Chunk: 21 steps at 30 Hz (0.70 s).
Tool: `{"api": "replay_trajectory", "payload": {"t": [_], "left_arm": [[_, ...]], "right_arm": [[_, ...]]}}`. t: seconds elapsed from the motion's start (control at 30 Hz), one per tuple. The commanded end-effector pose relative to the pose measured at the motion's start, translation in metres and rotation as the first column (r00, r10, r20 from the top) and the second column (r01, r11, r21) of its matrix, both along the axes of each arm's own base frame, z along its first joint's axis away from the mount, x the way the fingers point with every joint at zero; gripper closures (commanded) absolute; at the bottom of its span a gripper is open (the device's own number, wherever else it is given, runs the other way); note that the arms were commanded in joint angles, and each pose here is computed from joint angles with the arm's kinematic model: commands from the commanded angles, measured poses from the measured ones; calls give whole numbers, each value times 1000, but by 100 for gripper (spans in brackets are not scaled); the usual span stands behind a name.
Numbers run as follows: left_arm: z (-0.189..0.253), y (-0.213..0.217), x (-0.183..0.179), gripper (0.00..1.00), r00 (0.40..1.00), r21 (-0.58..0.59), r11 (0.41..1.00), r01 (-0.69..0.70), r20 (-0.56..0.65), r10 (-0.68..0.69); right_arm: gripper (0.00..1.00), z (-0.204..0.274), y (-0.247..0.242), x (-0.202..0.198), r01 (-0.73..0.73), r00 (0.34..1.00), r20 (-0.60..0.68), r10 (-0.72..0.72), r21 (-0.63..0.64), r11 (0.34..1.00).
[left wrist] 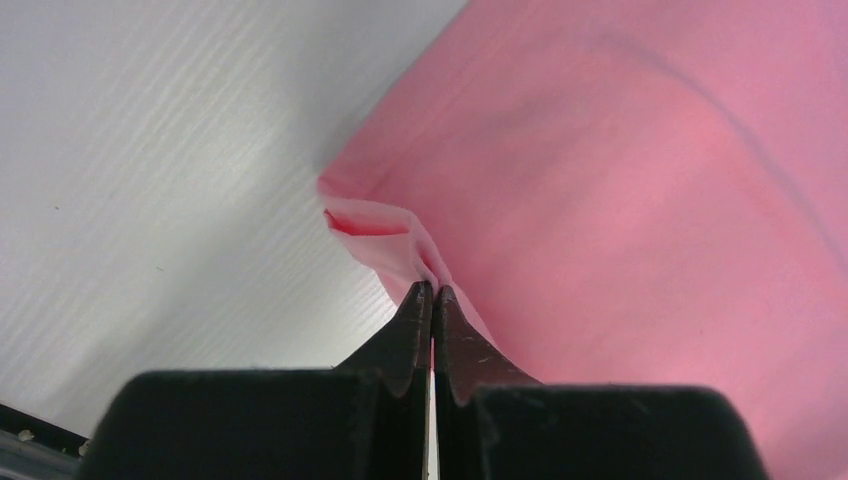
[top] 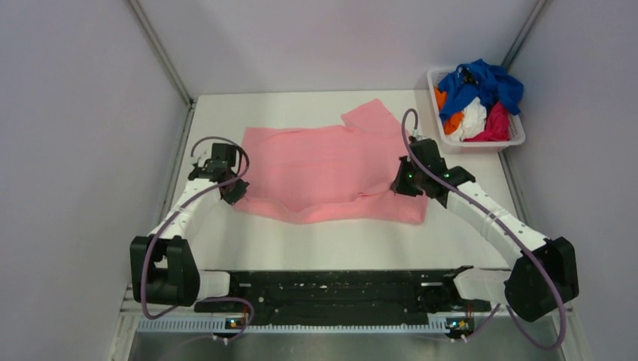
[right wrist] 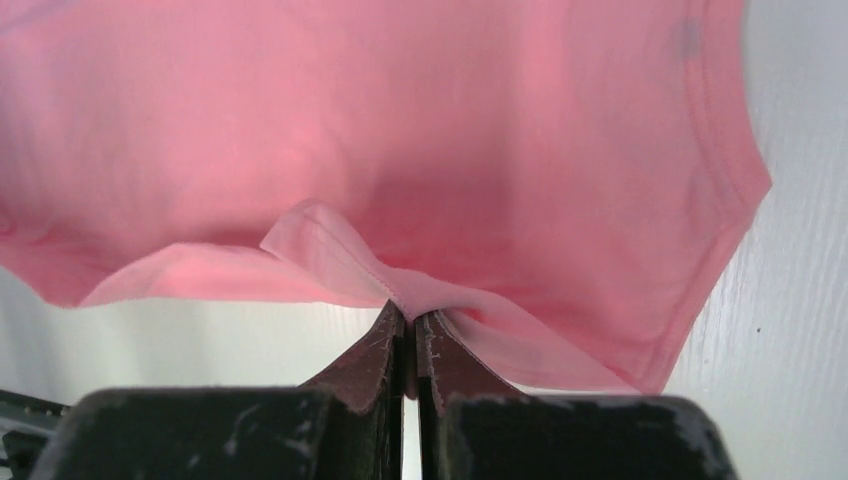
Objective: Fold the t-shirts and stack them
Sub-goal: Fold the flattened tshirt in 1/3 of the way
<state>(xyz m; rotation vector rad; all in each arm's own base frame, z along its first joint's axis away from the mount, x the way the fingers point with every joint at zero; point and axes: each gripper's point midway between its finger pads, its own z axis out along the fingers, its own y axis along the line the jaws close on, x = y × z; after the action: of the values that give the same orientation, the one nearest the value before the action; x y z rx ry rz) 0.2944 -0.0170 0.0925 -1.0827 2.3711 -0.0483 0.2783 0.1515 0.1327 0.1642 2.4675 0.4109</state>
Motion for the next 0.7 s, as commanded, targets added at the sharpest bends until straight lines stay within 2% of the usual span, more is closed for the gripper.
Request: {"api": "replay_trajectory", "payload": {"t": [0.0, 0.3, 0.47, 0.67], "left_arm": [[16, 16, 20, 100, 998, 23, 999, -28, 56, 27], [16, 32, 33, 100, 997, 21, 998, -55, 55, 53], [9, 36, 36, 100, 997, 34, 998, -62, 44, 60], [1, 37, 48, 100, 998, 38, 997, -60, 39, 59]], "right_arm": [[100, 34, -2, 35, -6, 992, 125, 3, 27, 1000], [100, 39, -3, 68, -62, 975, 213, 67, -29, 998], [100, 39, -14, 86, -39, 973, 226, 51, -57, 998], [97, 20, -13, 107, -77, 975, 202, 93, -86, 993]]}}
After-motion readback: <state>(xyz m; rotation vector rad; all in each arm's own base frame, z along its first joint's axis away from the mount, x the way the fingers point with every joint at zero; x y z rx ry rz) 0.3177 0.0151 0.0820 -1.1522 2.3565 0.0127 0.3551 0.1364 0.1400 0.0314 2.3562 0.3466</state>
